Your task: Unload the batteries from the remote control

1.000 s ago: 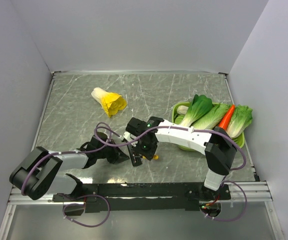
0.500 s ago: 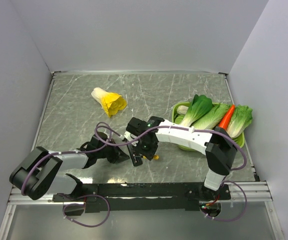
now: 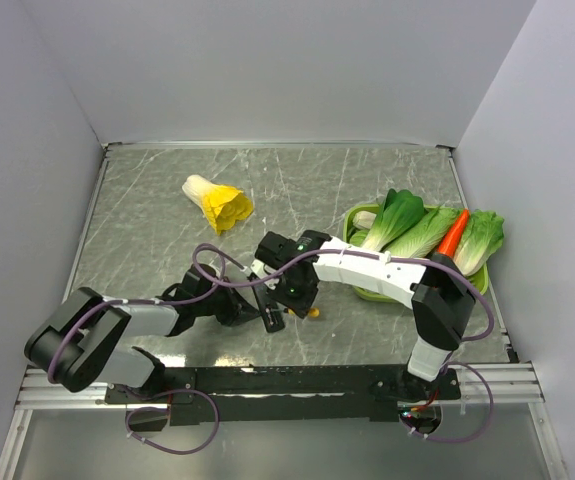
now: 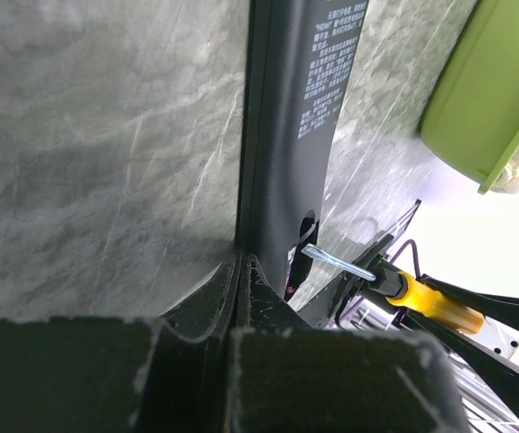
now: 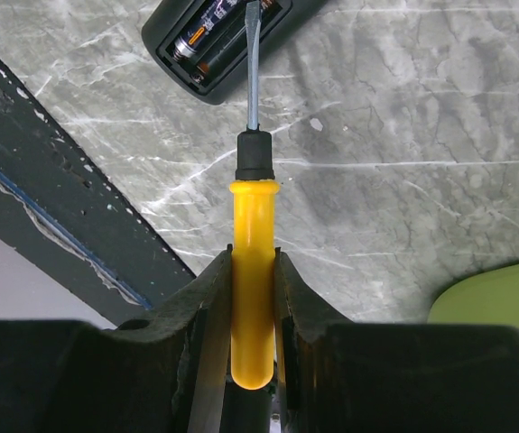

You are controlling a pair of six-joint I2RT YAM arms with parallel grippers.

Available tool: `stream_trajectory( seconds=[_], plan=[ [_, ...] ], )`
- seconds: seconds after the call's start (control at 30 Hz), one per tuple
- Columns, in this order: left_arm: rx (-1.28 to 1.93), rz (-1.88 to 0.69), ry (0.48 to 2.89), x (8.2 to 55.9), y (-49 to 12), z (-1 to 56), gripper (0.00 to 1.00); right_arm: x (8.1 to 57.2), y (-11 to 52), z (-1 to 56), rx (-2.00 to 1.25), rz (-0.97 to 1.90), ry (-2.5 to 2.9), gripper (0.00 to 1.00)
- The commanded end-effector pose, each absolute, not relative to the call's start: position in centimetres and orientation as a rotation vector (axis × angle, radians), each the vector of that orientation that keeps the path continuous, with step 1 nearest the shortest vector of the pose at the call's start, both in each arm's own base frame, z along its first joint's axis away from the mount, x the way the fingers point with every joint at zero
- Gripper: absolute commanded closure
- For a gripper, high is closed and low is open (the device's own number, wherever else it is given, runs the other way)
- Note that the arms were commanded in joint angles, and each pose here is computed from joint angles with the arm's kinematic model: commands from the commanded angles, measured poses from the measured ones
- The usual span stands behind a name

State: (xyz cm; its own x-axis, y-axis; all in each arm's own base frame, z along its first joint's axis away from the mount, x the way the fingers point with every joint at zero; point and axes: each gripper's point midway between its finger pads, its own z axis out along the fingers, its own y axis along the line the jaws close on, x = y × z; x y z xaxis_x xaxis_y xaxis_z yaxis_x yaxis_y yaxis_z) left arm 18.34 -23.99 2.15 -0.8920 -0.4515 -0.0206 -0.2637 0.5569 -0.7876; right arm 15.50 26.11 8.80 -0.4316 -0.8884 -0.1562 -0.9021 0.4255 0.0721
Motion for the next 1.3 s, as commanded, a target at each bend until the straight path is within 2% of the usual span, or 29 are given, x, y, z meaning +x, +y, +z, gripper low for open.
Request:
stream_trajectory(
  seconds=[0.0, 0.33, 0.73, 1.27],
  plan=[
    [-0.571, -1.306, 2.539, 18.7, -24.8, 3.1, 0.99, 15.2, 25.5, 9.7, -1.615, 0.240, 2.560, 1.00],
    [-0.571, -1.308, 2.539, 18.8, -25.0, 3.1, 0.99, 14.7, 25.4, 9.2, -1.644, 0.243, 2.586, 1.00],
    [-0.575, -1.294, 2.547, 18.7, -24.9, 2.8, 0.99, 14.2, 27.0, 7.4, -1.719, 0.393, 2.505, 1.00],
    [-0.578, -1.294, 2.557, 18.8, -25.1, 2.5, 0.99, 15.4, 27.0, 6.5, -1.616, 0.531, 2.477, 1.00]
  ],
)
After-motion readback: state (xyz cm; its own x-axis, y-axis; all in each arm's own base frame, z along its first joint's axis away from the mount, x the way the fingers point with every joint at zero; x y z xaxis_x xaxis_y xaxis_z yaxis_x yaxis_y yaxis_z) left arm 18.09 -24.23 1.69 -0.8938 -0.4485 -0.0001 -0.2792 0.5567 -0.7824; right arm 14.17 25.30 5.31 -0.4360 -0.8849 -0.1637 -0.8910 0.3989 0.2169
